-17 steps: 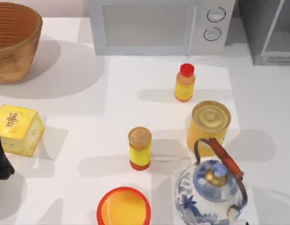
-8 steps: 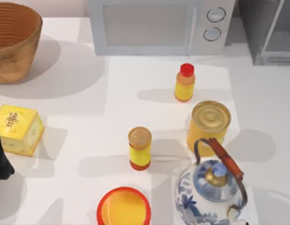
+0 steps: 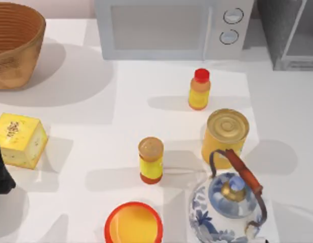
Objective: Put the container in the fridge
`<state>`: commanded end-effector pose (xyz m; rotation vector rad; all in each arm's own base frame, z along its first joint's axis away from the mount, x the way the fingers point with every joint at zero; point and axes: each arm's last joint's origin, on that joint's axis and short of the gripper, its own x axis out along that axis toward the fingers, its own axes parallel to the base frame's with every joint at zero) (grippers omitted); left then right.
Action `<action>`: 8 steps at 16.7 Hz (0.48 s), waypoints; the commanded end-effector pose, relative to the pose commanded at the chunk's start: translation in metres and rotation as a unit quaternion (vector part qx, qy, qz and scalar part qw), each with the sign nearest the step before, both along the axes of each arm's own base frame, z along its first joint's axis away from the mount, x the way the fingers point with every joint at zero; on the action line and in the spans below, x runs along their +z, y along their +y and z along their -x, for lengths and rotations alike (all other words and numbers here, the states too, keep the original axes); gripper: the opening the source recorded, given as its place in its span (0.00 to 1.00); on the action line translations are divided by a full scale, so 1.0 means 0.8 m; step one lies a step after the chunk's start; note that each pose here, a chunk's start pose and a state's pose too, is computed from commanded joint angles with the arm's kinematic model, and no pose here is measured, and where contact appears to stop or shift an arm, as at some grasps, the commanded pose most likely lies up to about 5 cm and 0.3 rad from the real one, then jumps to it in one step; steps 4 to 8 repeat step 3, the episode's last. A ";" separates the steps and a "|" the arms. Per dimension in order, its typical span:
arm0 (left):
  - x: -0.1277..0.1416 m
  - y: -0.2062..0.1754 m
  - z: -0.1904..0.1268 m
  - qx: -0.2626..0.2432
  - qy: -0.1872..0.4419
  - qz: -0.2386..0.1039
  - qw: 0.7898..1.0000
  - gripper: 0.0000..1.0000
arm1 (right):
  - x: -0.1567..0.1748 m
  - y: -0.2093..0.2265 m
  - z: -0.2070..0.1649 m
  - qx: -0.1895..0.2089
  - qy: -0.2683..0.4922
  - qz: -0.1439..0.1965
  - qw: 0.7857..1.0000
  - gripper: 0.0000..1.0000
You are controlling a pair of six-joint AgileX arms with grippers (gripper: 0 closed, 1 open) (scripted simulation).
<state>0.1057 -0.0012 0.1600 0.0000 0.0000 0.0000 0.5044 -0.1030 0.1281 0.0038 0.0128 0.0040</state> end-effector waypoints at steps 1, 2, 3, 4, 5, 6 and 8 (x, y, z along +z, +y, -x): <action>0.000 0.000 0.000 0.000 0.000 0.000 1.000 1.00 | 0.000 0.000 0.000 0.000 0.000 0.000 1.000 1.00; 0.000 0.000 0.000 0.000 0.000 0.000 1.000 1.00 | 0.000 0.000 0.000 0.000 0.000 0.000 1.000 1.00; 0.000 0.000 0.000 0.000 0.000 0.000 1.000 1.00 | 0.000 0.000 0.000 0.000 0.000 0.000 1.000 1.00; 0.000 0.000 0.000 0.000 0.000 0.000 1.000 1.00 | 0.000 0.000 0.000 0.000 0.000 0.000 1.000 1.00; 0.000 0.000 0.000 0.000 0.000 0.000 1.000 1.00 | 0.000 0.000 0.000 0.000 0.000 0.000 1.000 1.00; 0.000 0.000 0.000 0.000 0.000 0.000 1.000 1.00 | 0.000 0.000 0.000 0.000 0.000 0.000 1.000 1.00; 0.000 0.000 0.000 0.000 0.000 0.000 1.000 1.00 | 0.000 0.000 0.000 0.000 0.000 0.000 1.000 1.00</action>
